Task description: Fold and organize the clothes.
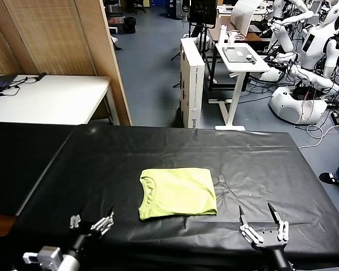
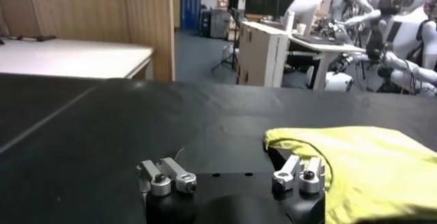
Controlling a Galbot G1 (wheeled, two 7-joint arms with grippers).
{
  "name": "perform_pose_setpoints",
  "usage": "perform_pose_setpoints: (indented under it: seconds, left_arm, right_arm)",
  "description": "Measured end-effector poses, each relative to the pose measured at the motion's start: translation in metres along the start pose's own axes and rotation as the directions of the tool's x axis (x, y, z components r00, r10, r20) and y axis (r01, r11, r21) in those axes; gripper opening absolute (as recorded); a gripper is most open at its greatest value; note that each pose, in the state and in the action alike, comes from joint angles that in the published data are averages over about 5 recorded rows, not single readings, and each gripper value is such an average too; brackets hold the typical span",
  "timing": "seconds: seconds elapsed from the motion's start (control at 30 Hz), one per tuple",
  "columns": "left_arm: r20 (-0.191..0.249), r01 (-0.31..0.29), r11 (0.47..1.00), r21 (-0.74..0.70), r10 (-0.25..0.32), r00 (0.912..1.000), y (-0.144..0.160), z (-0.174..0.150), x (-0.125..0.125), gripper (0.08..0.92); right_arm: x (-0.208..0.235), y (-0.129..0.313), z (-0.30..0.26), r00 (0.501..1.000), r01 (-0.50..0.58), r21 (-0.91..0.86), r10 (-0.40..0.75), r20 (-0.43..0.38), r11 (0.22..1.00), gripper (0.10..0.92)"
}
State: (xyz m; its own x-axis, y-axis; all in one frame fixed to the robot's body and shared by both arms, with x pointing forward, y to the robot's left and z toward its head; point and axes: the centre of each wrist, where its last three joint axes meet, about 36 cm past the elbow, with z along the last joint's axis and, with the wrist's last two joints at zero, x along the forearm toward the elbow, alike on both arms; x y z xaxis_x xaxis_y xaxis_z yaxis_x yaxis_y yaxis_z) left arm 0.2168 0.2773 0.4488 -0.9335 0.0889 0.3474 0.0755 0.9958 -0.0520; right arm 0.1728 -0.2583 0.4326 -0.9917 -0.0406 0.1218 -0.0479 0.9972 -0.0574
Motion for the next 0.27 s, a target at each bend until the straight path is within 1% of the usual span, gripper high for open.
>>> perform_pose_setpoints:
  seconds: [0.27]
  left_arm:
    - [-0.003, -0.002, 1.000, 0.000, 0.002, 1.0000, 0.0002, 0.0009, 0.0021, 0.907]
  right_arm:
    - [0.0001, 0.0015, -0.0001, 1.000, 0.003, -0.002, -0.003, -0.017, 1.000, 0.907]
